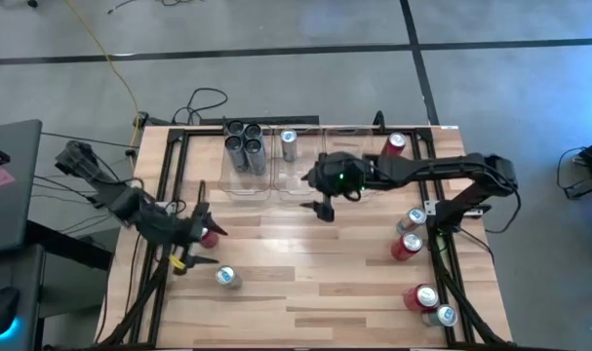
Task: Sort soda cans
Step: Put the blue soda can into the middle transparent bin
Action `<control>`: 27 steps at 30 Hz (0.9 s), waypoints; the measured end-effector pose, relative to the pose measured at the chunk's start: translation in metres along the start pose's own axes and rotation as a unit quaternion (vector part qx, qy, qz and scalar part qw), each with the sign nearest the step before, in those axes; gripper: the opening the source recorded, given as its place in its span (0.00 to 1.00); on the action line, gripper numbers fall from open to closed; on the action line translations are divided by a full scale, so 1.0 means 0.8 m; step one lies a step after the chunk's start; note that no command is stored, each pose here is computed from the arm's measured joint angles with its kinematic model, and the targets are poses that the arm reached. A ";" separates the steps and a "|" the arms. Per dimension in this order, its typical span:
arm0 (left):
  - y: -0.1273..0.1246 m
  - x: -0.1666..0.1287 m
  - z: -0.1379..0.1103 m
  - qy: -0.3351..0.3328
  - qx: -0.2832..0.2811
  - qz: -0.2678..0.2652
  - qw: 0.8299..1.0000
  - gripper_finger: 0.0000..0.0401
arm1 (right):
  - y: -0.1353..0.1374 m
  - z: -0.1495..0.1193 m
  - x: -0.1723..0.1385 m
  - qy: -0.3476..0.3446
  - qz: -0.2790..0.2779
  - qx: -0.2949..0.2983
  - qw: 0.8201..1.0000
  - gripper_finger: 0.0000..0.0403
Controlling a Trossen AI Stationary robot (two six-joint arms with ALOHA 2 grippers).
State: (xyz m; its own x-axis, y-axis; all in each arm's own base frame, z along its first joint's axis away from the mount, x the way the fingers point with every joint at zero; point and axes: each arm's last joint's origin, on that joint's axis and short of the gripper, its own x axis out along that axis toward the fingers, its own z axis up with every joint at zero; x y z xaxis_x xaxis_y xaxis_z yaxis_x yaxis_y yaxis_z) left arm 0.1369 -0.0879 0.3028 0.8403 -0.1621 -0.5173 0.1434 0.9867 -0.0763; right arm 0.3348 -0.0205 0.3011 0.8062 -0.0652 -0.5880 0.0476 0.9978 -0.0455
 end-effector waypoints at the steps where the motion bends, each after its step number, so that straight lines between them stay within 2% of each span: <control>1: -0.003 0.005 -0.003 0.011 -0.003 0.006 1.000 0.86 | 0.005 -0.001 0.000 0.005 -0.001 -0.003 1.000 0.95; 6: -0.021 0.034 -0.012 0.058 -0.005 0.008 0.998 0.86 | 0.020 -0.004 -0.001 0.020 -0.005 -0.005 1.000 0.95; 12: -0.035 0.057 -0.022 0.121 -0.021 -0.032 0.992 0.86 | 0.028 -0.007 -0.001 0.031 -0.003 -0.002 1.000 0.95; 17: -0.040 0.067 -0.027 0.148 -0.032 -0.046 0.987 0.86 | 0.028 -0.007 -0.001 0.030 -0.003 -0.002 1.000 0.95; 22: -0.043 0.078 -0.033 0.167 -0.025 -0.036 0.985 0.86 | 0.028 -0.007 -0.001 0.029 -0.003 0.001 1.000 0.95; 27: -0.047 0.094 -0.041 0.188 0.008 -0.022 0.982 0.86 | 0.028 -0.007 -0.001 0.031 -0.003 0.008 0.999 0.95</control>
State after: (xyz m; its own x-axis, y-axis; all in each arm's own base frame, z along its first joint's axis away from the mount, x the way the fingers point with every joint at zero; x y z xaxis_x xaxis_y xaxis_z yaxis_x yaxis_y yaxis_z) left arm 0.1777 -0.1369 0.2386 0.5816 -0.1869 -0.7917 0.1871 0.9779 -0.0935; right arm 0.3318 0.0021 0.2962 0.7682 -0.0717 -0.6362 0.0622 0.9974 -0.0373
